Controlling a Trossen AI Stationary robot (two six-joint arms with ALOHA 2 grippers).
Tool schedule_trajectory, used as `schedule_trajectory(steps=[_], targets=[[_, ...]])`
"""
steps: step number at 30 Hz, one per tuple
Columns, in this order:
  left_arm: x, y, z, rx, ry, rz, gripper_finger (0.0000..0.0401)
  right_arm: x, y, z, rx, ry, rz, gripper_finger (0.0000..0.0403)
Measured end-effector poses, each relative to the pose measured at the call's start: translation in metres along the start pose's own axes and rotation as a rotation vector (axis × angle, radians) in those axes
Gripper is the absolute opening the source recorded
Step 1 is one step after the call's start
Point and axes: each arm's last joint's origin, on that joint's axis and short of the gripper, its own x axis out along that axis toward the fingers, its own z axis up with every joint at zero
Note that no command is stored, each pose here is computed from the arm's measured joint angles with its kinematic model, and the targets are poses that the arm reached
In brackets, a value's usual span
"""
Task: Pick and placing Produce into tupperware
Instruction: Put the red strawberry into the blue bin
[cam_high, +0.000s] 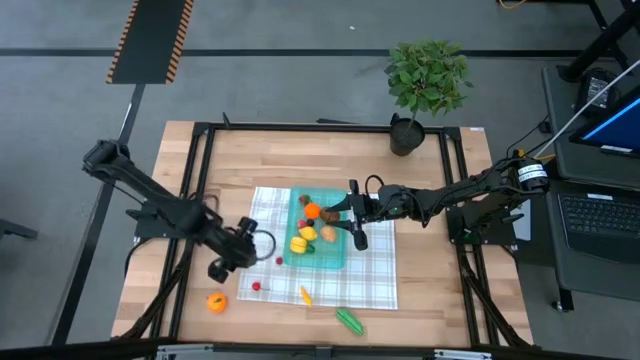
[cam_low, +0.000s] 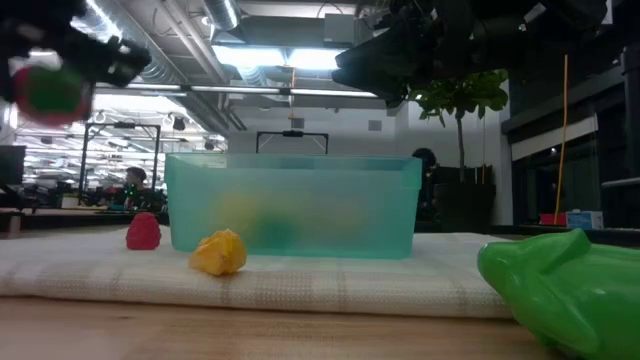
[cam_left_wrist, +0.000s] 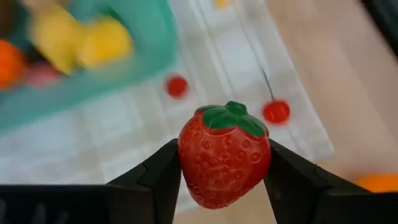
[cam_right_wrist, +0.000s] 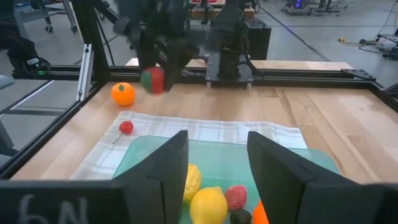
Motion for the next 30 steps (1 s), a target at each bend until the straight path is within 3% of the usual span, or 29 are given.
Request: schedule_trajectory(steps=[7,17,30], targets=[[-0.035,0.007,-0.001,0.015,-0.313,0.041,0.0185,0.0,0.0,0.0,-0.047,0.0,0.0,0.0166],[-0.039,0.01,-0.022,0.098,-0.697,0.094,0.0185,0.0,0.001,0.0,-0.071,0.0,0.014,0.0166],[-0.012,0.01,-0.057,0.011,-0.893,0.063,0.0185,0.0,0.001,-0.001,-0.068,0.005,0.019,0.0166]])
